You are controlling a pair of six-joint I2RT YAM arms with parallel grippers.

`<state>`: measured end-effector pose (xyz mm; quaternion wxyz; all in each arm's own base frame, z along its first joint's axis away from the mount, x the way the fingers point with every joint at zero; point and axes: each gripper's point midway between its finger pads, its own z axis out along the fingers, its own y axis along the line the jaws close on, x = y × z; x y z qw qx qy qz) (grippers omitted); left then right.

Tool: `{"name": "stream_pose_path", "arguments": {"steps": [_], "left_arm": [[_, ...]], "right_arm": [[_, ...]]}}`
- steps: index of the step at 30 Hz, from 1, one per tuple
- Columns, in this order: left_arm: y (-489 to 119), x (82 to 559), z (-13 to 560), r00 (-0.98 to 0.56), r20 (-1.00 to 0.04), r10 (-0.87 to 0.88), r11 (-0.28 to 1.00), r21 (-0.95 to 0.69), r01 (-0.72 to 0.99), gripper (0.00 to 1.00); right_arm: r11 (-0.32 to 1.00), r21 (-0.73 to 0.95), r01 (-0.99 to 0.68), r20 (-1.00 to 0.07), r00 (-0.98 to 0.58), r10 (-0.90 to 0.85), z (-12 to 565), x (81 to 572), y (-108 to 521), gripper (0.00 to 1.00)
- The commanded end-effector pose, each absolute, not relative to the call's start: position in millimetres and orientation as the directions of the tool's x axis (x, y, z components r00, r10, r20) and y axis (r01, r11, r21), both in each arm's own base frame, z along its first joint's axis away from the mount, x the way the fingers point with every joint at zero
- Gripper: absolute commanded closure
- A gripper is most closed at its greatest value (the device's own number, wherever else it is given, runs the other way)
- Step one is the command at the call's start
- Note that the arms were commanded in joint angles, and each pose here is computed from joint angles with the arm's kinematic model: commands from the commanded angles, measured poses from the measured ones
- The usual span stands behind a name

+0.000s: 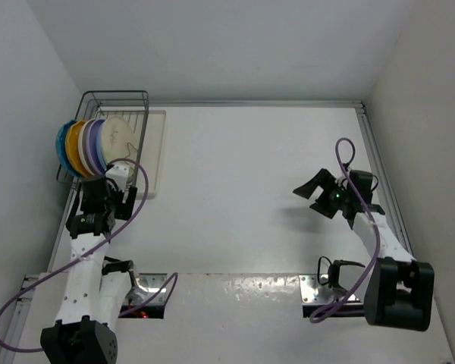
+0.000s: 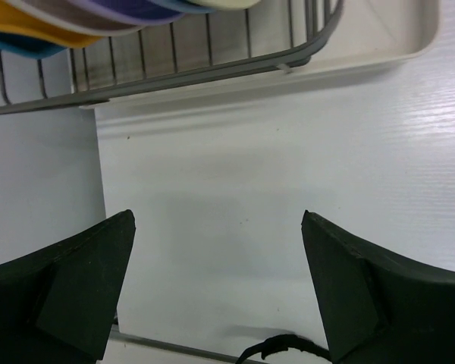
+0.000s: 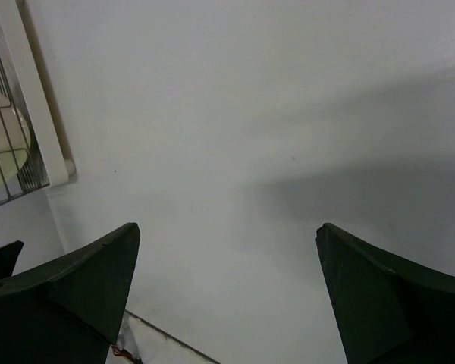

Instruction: Load the plates into the dish rack

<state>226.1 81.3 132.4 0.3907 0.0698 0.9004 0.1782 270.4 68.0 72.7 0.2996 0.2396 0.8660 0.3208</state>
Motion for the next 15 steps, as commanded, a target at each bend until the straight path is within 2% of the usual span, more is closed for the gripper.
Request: {"name": "stream_pose_path", "arguments": {"steps": [1,7,15], "left_arm": [[69,237,139,-0.633,-0.710,0.309,0.932,0.359,0.053,0.04],[61,238,131,-0.642,-0.689,0.336,0.930,0.350,0.111,0.01],[58,239,129,-0.642,-0.687,0.341,0.931,0.342,0.129,0.01]], "right_arm": [[0.670,0.726,0.157,-0.409,-0.685,0.603,85,268,73,0.00],[0.702,0.691,0.173,-0.402,-0.715,0.572,72,247,72,0.00],[0.697,0.697,0.168,-0.415,-0.698,0.583,73,246,72,0.00]]}}
